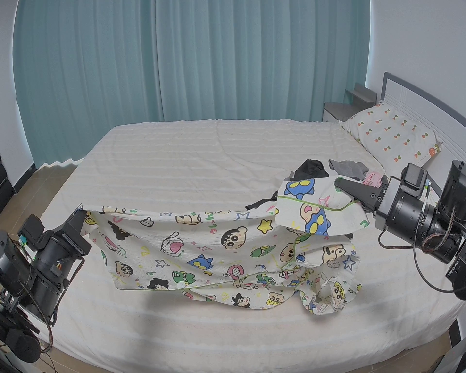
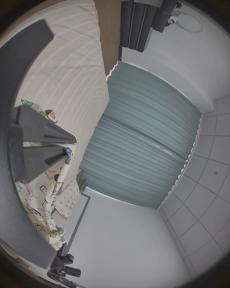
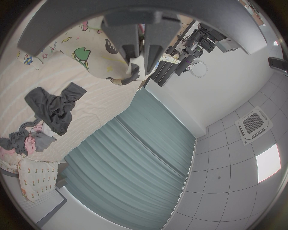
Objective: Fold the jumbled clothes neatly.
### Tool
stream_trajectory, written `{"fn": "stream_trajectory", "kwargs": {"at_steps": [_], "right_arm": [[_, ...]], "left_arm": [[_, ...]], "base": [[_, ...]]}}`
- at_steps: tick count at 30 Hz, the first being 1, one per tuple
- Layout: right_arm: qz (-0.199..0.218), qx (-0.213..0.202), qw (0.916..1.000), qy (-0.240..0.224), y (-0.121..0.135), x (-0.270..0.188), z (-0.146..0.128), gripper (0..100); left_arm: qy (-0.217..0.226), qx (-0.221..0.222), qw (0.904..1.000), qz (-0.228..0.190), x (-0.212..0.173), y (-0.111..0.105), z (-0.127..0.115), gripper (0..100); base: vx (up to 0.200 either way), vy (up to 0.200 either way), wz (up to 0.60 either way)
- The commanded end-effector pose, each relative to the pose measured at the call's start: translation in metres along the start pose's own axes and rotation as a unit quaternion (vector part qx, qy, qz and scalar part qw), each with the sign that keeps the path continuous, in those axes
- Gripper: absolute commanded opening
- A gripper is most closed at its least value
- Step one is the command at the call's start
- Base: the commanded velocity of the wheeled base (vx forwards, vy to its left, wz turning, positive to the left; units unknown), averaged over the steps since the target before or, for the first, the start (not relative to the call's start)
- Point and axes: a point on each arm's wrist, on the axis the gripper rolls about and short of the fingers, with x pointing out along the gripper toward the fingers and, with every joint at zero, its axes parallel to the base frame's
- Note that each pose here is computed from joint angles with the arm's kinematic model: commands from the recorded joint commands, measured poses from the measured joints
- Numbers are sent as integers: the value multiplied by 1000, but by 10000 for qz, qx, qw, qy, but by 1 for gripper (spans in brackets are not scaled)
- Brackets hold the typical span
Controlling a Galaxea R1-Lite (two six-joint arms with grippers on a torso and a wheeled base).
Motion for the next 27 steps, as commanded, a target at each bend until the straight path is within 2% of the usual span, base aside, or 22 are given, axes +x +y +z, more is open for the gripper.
{"fn": "stream_trajectory", "kwargs": {"at_steps": [1, 9, 27], "right_arm": [[34, -6, 10000, -6, 2, 0, 0, 0], [128, -38, 9999, -51, 6, 0, 3, 0], [277, -71, 9996, -77, 15, -6, 3, 0]], "left_arm": [[-54, -9, 10000, 13, 0, 0, 2, 0], [-198, -21, 9998, 74, 3, 2, 7, 0], [-268, -41, 9996, 69, 3, 1, 9, 0]], "base": [[0, 200, 0], [0, 200, 0], [0, 0, 0]]}}
